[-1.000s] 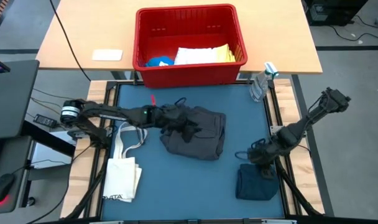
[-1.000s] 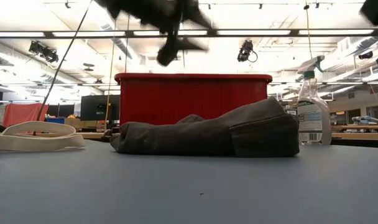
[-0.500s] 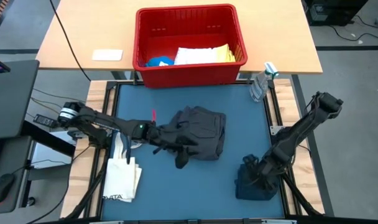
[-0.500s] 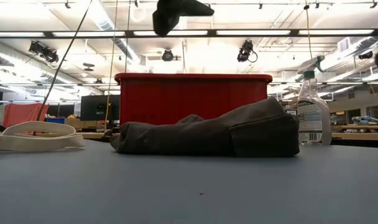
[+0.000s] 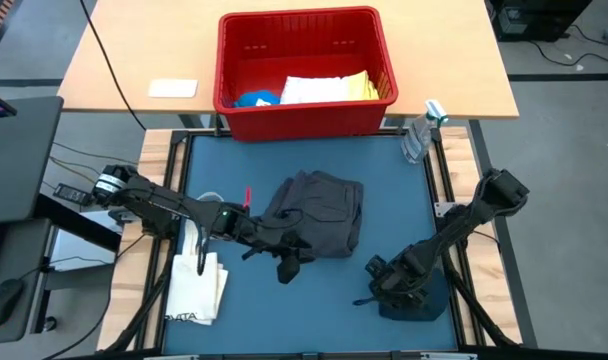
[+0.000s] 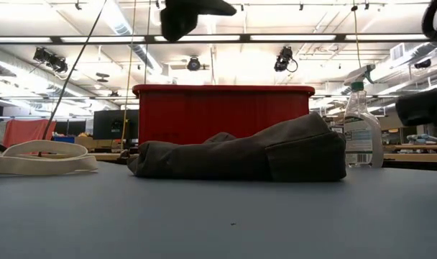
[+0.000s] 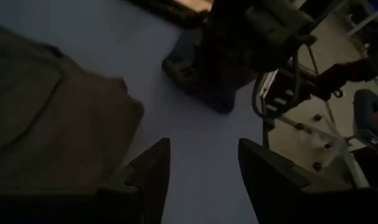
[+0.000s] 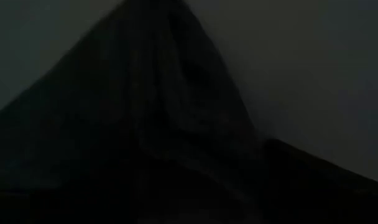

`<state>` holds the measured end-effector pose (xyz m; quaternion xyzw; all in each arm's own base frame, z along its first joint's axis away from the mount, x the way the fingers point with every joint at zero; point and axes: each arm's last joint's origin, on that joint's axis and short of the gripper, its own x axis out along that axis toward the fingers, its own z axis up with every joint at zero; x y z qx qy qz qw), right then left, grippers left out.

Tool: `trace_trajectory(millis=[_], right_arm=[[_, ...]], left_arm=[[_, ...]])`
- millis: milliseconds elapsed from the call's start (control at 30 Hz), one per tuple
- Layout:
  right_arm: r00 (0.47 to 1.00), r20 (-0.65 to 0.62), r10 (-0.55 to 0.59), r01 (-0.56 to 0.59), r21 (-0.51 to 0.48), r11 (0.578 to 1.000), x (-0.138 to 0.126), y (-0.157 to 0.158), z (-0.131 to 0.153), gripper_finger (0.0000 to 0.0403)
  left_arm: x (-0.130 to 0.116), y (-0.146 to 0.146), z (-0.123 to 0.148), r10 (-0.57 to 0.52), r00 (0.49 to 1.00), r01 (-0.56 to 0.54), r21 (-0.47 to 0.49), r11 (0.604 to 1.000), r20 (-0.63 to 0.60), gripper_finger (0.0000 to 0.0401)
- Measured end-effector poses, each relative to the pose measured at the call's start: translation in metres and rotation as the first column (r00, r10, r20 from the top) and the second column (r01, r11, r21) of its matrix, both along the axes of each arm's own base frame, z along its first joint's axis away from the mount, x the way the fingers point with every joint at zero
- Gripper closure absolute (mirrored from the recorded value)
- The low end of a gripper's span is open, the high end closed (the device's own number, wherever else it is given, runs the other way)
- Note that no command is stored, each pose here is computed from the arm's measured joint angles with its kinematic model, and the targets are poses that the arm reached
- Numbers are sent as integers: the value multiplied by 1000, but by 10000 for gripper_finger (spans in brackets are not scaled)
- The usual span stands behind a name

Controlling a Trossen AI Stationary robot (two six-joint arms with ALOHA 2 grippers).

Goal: Fold Laundry from Bin
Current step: Stack the folded dark blue shorts on the folded gray shorts

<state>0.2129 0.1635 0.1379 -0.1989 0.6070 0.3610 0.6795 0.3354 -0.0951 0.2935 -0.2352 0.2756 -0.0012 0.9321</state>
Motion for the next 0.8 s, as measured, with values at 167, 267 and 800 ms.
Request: trace_trajectory(millis=[167,267,800], right_arm=[[999,-39,-10,9,-36,999,5,-2,-12,135],[1000,-17,-23,22,-42,999,6,-5,-10,234],[820,121,-559,514,272,813,33,-63,104,376]], left_arm=[[-6,-8,-6,22,996,-27,-55,998,-84,209],[-11,-12,-10,32,990,-43,-74,996,-140,209],[-15,-5,-13,81,977,-92,-49,995,-198,209]])
